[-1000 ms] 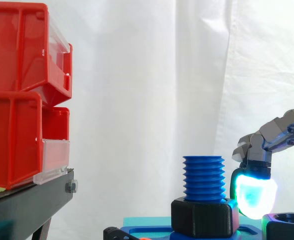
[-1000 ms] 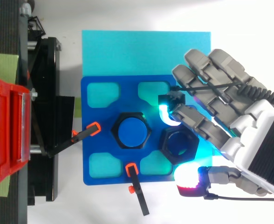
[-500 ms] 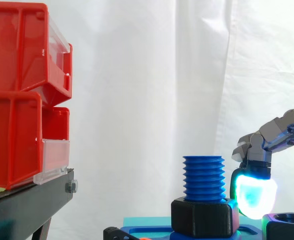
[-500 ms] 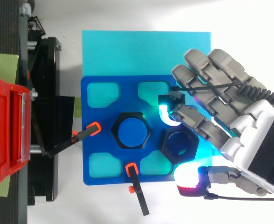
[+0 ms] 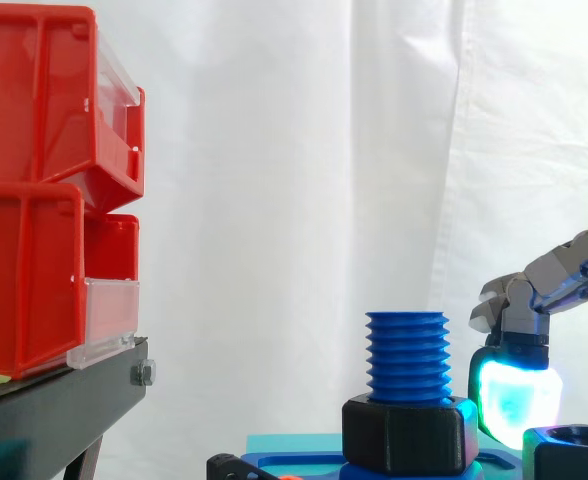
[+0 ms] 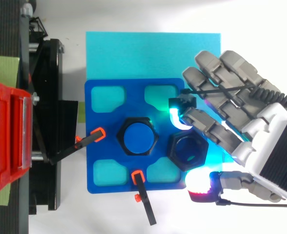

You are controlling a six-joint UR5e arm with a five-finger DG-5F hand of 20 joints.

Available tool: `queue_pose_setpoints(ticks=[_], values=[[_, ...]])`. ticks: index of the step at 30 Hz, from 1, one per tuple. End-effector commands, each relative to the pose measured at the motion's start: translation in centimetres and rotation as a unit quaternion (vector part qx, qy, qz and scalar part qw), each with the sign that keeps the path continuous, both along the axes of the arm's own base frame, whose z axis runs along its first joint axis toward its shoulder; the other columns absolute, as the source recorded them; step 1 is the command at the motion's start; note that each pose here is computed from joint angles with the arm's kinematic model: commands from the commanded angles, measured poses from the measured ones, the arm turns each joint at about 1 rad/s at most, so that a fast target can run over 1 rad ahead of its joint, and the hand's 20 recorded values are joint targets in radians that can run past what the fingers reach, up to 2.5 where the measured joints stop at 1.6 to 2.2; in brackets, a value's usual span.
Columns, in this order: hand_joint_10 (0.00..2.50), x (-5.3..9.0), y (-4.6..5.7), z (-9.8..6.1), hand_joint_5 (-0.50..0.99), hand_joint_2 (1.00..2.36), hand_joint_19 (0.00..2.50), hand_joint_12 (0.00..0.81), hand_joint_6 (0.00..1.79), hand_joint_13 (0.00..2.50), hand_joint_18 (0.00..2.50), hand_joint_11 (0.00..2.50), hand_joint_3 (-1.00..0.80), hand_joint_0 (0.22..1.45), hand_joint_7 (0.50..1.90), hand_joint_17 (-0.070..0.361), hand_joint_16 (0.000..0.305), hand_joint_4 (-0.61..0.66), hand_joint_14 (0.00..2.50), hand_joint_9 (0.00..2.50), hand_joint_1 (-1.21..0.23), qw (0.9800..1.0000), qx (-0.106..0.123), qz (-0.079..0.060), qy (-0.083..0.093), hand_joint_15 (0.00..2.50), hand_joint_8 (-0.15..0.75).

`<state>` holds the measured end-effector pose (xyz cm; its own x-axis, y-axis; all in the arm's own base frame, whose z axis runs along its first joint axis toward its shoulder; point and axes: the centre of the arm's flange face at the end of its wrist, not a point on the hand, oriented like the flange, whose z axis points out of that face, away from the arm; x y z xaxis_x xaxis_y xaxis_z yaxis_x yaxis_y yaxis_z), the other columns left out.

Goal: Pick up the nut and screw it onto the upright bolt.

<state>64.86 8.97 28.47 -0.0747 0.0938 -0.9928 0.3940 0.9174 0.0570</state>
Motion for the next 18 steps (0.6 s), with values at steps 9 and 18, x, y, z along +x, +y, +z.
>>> queue_pose_setpoints(ticks=[9,18], values=[[0.0,-0.11,-0.13,-0.06,-0.24,1.0,0.0,0.443,0.5,0.0,0.0,0.0,-0.5,0.45,1.02,0.146,0.065,0.3,0.0,0.06,-0.75,1.0,-0.003,-0.001,0.005,0.0,0.29],[0.0,-0.14,-0.15,-0.12,-0.22,1.0,0.0,0.431,0.5,0.0,0.0,0.0,-0.5,0.48,1.11,0.14,0.062,0.33,0.0,0.11,-0.75,1.0,-0.003,-0.001,0.006,0.0,0.289]])
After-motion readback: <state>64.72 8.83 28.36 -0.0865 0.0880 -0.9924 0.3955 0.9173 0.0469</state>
